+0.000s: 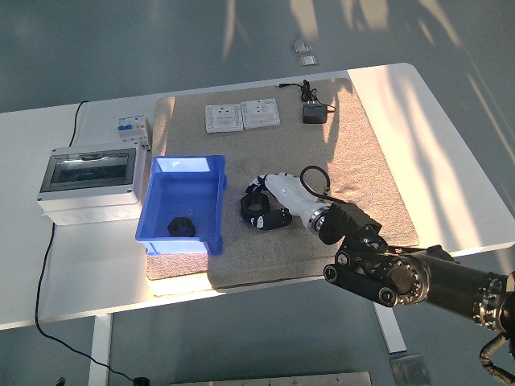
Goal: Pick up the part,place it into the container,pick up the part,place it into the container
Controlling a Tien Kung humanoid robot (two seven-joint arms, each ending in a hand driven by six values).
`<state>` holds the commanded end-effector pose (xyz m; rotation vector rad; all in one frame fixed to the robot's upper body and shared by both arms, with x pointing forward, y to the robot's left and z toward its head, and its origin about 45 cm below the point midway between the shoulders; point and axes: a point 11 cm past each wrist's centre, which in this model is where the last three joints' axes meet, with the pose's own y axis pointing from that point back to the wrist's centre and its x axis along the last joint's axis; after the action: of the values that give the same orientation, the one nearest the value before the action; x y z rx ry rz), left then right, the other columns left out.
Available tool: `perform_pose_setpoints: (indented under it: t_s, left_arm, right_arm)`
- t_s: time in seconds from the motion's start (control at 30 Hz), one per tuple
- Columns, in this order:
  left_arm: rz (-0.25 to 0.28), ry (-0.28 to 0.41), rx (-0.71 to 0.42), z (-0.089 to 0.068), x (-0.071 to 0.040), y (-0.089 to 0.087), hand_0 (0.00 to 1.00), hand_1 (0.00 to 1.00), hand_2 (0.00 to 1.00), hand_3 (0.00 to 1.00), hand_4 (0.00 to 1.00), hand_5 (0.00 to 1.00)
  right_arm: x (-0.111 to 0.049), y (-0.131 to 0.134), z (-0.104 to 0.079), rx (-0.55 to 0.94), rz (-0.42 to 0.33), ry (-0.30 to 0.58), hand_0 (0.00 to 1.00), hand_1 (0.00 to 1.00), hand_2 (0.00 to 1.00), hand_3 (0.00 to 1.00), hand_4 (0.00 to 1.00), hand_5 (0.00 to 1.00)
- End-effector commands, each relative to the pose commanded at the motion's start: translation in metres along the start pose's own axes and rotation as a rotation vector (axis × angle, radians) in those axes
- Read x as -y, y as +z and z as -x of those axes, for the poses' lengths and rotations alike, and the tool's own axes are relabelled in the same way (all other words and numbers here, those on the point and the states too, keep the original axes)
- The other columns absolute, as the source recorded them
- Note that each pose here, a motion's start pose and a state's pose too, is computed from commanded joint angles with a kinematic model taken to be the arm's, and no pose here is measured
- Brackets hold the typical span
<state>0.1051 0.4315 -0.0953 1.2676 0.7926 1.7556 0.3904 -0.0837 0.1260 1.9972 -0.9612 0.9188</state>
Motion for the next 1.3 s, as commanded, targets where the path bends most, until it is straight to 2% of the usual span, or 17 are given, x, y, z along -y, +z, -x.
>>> perform_pose_setpoints:
  t_s: [0.07, 0.1, 0.27, 0.3, 0.47, 0.5, 0.6, 0.67, 0.7, 0.87, 0.93, 1.07, 1.1, 1.27, 1.3]
  left_arm:
    - [0.001, -0.002, 0.0, 0.0, 0.0, 0.0, 0.668, 0.656, 0.698, 0.666, 0.729, 0.79]
    - [0.003, -0.004, -0.001, 0.0, 0.0, 0.0, 0.668, 0.656, 0.698, 0.665, 0.729, 0.79]
    - [0.008, -0.011, -0.005, 0.0, 0.0, 0.0, 0.668, 0.656, 0.698, 0.665, 0.729, 0.79]
    - [0.009, -0.011, -0.006, 0.0, 0.0, 0.0, 0.668, 0.657, 0.698, 0.668, 0.731, 0.789]
    - [0.014, -0.011, -0.008, 0.0, 0.0, 0.001, 0.668, 0.657, 0.698, 0.668, 0.731, 0.789]
    - [0.014, -0.011, -0.009, 0.0, 0.0, 0.001, 0.668, 0.657, 0.698, 0.667, 0.731, 0.789]
    - [0.016, -0.01, -0.009, 0.0, 0.0, 0.001, 0.668, 0.657, 0.698, 0.667, 0.731, 0.789]
    - [0.016, -0.009, -0.01, 0.0, 0.0, 0.001, 0.668, 0.657, 0.698, 0.667, 0.731, 0.789]
    - [0.016, -0.009, -0.011, 0.0, 0.0, 0.001, 0.668, 0.658, 0.698, 0.668, 0.731, 0.791]
    - [0.016, -0.007, -0.013, 0.0, 0.0, 0.0, 0.668, 0.658, 0.698, 0.668, 0.731, 0.791]
    - [0.015, -0.006, -0.015, 0.0, 0.0, 0.0, 0.668, 0.657, 0.698, 0.669, 0.731, 0.793]
    - [0.013, -0.005, -0.015, 0.0, 0.0, -0.001, 0.668, 0.657, 0.698, 0.669, 0.731, 0.793]
    - [0.013, -0.004, -0.015, 0.0, 0.0, -0.001, 0.668, 0.658, 0.699, 0.672, 0.737, 0.795]
    - [0.011, -0.002, -0.015, 0.0, 0.0, -0.002, 0.668, 0.658, 0.699, 0.672, 0.737, 0.795]
    - [0.011, -0.002, -0.015, 0.0, 0.0, -0.002, 0.667, 0.659, 0.699, 0.673, 0.735, 0.802]
  right_arm:
    - [0.0, 0.002, 0.0, -0.019, 0.007, -0.008, 0.955, 0.741, 0.623, 0.343, 0.803, 0.258]
    - [0.0, 0.002, 0.0, -0.029, 0.01, -0.011, 0.948, 0.726, 0.595, 0.333, 0.748, 0.192]
    - [-0.002, 0.003, -0.002, -0.066, 0.013, -0.01, 0.948, 0.726, 0.595, 0.333, 0.748, 0.192]
    - [-0.002, 0.003, -0.003, -0.071, 0.013, -0.009, 0.955, 0.739, 0.625, 0.35, 0.589, 0.002]
    - [-0.002, 0.003, -0.006, -0.077, 0.011, 0.007, 0.955, 0.739, 0.625, 0.35, 0.589, 0.002]
    - [-0.002, 0.003, -0.007, -0.076, 0.009, 0.017, 0.954, 0.74, 0.639, 0.382, 0.533, 0.002]
    - [-0.002, 0.003, -0.012, -0.07, 0.005, 0.043, 0.954, 0.74, 0.639, 0.382, 0.533, 0.002]
    - [-0.003, 0.005, -0.016, -0.062, 0.005, 0.063, 0.954, 0.74, 0.639, 0.382, 0.533, 0.002]
    - [-0.003, 0.005, -0.017, -0.059, 0.005, 0.071, 0.925, 0.708, 0.63, 0.37, 0.495, 0.002]
    - [-0.004, 0.008, -0.03, -0.019, 0.001, 0.134, 0.925, 0.708, 0.63, 0.37, 0.495, 0.002]
    - [-0.005, 0.006, -0.037, 0.015, -0.011, 0.169, 0.901, 0.676, 0.619, 0.355, 0.473, 0.002]
    - [-0.006, -0.008, -0.049, 0.081, -0.056, 0.222, 0.901, 0.676, 0.619, 0.355, 0.473, 0.002]
    - [-0.007, -0.015, -0.051, 0.096, -0.074, 0.228, 0.845, 0.65, 0.611, 0.35, 0.448, 0.002]
    - [-0.011, -0.054, -0.054, 0.121, -0.184, 0.214, 0.845, 0.65, 0.611, 0.35, 0.448, 0.002]
    - [-0.012, -0.064, -0.053, 0.11, -0.215, 0.197, 0.781, 0.635, 0.611, 0.347, 0.438, 0.002]
